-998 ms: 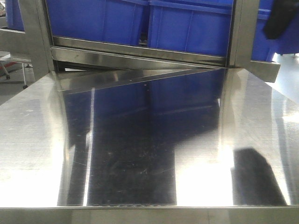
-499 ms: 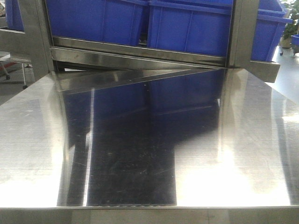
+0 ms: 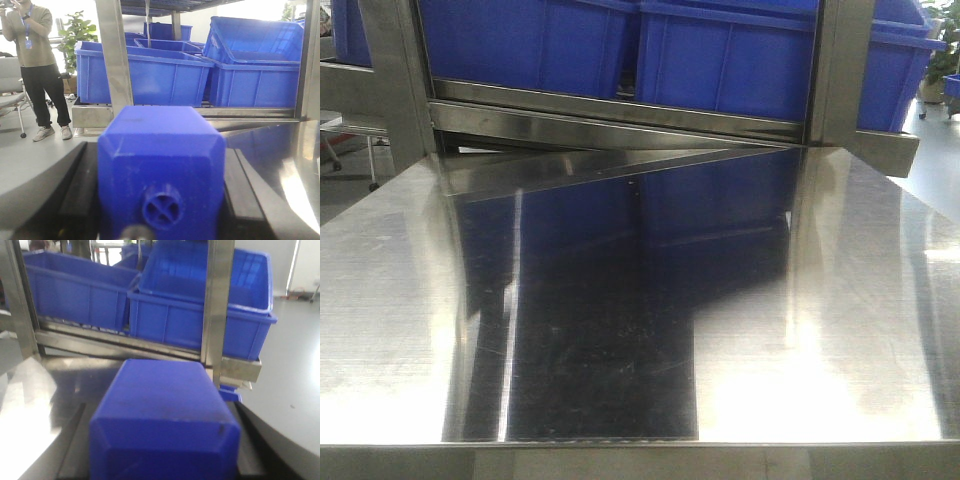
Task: Pick and sort blue part to right shelf
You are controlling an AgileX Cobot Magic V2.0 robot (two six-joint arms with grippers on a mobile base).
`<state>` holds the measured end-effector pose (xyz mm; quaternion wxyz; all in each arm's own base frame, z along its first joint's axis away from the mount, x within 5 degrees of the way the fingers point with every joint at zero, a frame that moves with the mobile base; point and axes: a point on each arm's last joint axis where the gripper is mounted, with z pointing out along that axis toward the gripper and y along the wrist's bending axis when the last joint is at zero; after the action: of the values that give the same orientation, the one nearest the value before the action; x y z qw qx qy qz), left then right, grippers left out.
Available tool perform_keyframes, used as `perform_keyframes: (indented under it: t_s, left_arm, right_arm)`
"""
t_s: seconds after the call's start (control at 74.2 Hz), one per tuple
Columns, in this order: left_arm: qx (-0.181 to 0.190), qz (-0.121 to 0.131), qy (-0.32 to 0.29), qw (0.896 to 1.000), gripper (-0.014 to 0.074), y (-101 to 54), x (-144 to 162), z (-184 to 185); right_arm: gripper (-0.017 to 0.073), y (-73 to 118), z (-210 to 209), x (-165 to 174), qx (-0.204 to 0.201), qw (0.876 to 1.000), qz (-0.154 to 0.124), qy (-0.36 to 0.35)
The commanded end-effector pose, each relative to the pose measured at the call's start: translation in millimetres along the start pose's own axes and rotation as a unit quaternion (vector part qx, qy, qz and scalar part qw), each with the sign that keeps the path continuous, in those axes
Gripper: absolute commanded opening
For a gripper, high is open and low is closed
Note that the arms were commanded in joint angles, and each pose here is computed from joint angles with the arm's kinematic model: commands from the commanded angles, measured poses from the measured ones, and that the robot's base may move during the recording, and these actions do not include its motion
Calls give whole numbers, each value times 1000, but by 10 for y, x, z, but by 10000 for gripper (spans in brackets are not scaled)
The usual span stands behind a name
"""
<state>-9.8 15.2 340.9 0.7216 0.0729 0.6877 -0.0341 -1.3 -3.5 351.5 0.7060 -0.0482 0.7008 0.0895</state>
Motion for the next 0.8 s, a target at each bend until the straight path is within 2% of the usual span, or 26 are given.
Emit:
perform_keyframes:
  t_s: [0.0, 0.782]
  left_arm:
    - [4, -6, -72, 997, 294, 7, -154, -94]
    - [4, -6, -72, 997, 294, 7, -154, -94]
  right_arm:
    - [215, 2, -71, -152, 0, 998, -7, -60]
    - [215, 1, -78, -145, 0, 998, -6, -58]
